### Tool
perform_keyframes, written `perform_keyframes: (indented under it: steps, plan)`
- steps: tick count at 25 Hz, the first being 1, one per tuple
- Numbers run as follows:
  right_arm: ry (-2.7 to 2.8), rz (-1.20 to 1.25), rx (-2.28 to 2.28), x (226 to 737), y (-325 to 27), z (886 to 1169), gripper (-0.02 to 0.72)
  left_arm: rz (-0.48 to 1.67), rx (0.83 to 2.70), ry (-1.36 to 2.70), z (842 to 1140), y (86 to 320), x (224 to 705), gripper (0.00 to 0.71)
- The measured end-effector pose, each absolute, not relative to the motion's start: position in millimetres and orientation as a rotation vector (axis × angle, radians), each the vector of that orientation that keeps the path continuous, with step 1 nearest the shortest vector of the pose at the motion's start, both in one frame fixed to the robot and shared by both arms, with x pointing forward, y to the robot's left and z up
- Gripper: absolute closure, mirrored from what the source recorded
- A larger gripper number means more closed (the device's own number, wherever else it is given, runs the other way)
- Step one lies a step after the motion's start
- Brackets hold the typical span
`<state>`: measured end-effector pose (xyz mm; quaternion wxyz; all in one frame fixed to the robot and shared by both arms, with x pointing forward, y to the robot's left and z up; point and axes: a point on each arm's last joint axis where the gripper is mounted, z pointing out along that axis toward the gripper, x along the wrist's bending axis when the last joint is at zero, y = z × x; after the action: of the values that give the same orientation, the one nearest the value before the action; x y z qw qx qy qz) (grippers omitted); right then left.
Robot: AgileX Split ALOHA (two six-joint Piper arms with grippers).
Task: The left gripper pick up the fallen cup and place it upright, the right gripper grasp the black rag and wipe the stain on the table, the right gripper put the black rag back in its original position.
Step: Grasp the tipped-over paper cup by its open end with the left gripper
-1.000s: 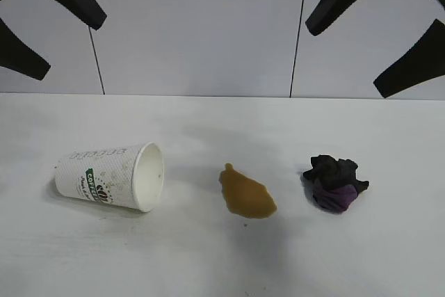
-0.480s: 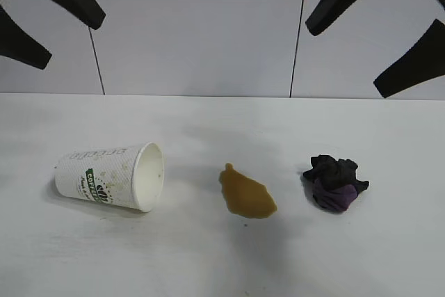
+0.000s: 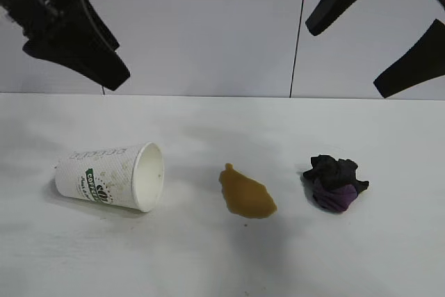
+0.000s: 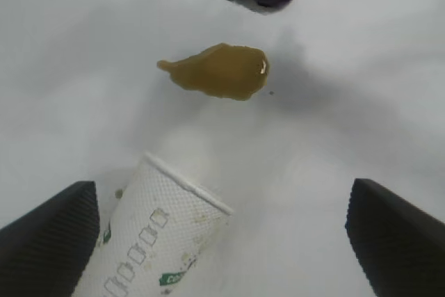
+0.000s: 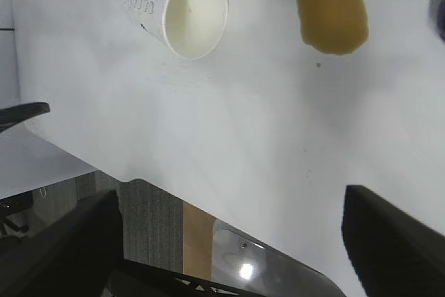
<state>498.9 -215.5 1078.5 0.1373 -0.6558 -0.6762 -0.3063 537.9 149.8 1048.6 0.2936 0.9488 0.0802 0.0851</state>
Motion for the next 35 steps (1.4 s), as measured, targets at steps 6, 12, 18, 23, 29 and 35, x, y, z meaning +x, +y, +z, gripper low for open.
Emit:
perform_keyframes:
  steps: [6, 12, 18, 23, 29, 35]
  plan:
    - [-1.957, -0.886, -1.897, 498.9, -215.5, 1078.5, 0.102, 0.422, 2.792, -0.105, 1039.8, 132.0, 528.0, 0.014]
    - [-1.958, -0.886, -1.898, 499.0, -215.6, 1078.4, 0.102, 0.496, 3.002, -0.225, 1006.7, 118.2, 536.5, 0.014]
    - [-1.971, -0.882, -1.903, 499.3, -216.4, 1077.9, 0.102, 0.466, 3.073, -0.389, 964.4, 99.0, 543.7, 0.014]
    - [-1.988, -0.878, -1.913, 500.0, -217.6, 1077.2, 0.102, 0.429, 3.104, -0.466, 942.3, 90.8, 545.0, 0.014]
    - [-2.004, -0.874, -1.921, 500.5, -218.7, 1076.5, 0.102, 0.464, 3.125, -0.513, 926.6, 83.7, 549.4, 0.014]
    - [-2.018, -0.865, -1.925, 500.6, -219.6, 1075.9, 0.102, 0.513, 3.138, -0.496, 916.0, 80.5, 557.9, 0.014]
